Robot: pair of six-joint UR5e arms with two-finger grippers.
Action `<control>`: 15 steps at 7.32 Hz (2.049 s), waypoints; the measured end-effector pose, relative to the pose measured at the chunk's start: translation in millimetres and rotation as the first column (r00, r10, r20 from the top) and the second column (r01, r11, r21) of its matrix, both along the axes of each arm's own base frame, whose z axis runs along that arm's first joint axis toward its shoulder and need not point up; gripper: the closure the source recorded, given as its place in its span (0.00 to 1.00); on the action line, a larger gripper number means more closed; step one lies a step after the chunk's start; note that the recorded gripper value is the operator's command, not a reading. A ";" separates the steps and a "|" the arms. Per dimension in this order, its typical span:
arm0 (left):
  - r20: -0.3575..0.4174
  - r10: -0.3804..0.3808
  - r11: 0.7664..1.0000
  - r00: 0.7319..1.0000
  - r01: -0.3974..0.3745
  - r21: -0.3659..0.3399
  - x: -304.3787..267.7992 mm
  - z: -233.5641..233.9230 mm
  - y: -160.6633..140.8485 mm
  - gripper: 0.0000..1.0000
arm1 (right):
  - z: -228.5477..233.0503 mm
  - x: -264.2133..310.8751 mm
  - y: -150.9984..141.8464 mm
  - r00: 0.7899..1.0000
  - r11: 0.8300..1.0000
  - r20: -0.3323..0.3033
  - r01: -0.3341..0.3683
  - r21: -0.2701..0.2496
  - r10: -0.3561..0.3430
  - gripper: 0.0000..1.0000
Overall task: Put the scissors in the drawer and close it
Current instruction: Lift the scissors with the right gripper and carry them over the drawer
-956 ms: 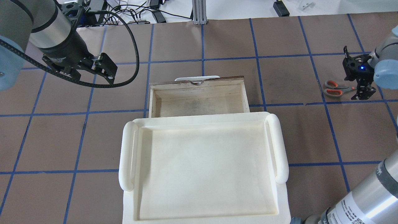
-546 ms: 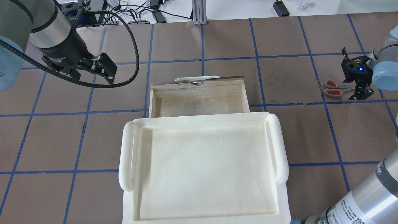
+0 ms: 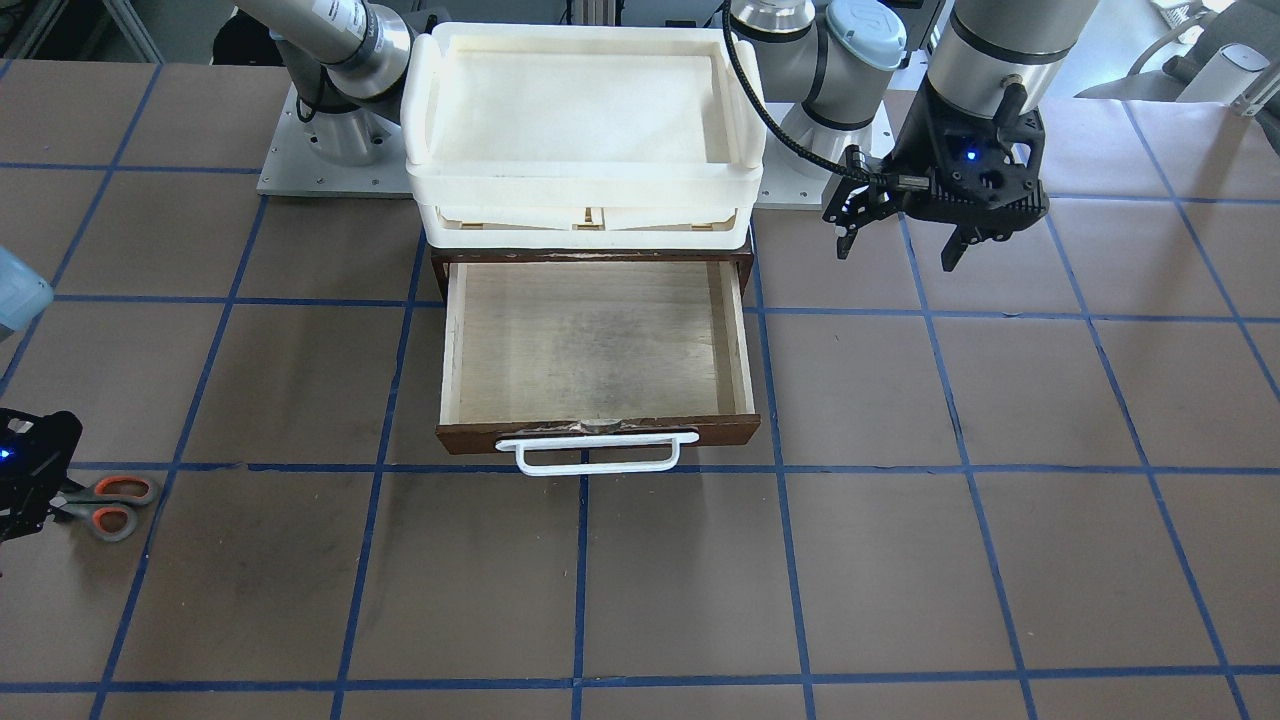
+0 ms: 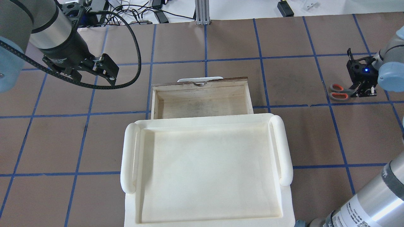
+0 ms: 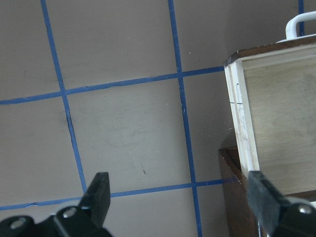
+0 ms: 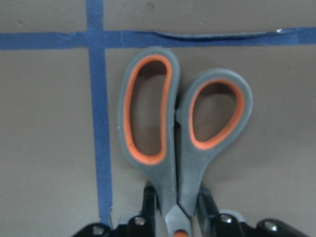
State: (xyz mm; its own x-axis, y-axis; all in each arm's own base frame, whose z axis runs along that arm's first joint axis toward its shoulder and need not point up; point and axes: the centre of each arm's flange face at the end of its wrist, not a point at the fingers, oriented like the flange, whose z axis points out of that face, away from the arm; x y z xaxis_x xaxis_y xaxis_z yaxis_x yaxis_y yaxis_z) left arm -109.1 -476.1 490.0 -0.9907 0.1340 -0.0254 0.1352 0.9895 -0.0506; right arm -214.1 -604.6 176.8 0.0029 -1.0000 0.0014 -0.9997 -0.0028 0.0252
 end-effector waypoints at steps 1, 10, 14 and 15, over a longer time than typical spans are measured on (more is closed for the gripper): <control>0.000 0.000 1.000 1.000 0.000 0.001 0.0 -0.7 0.4 0.00 | 1.3 -0.5 -0.4 1.000 1.000 -0.005 -0.002 -0.006 0.002 1.00; -0.003 0.009 0.999 1.000 -0.009 0.034 -0.1 0.6 8.8 0.00 | 204.0 142.9 28.9 0.993 0.987 -0.040 -0.112 -0.119 0.108 1.00; -0.033 0.013 0.999 0.999 -0.012 0.035 -1.9 1.8 10.7 0.00 | 266.5 346.4 78.5 0.995 0.988 0.010 -0.094 -0.126 0.096 1.00; -0.032 0.017 0.999 0.999 -0.016 0.027 -0.7 2.5 9.6 0.00 | 264.1 393.3 89.2 0.996 0.989 0.023 -0.085 -0.124 0.089 1.00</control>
State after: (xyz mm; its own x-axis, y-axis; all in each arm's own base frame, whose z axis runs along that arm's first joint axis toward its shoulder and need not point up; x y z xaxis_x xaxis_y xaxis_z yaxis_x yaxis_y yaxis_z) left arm -109.8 -466.5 492.5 -0.9929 0.1182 0.0098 0.1179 0.9926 -0.0277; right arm 179.2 -515.4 440.9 0.0882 -0.9882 0.1251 -0.9961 -0.0886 0.0019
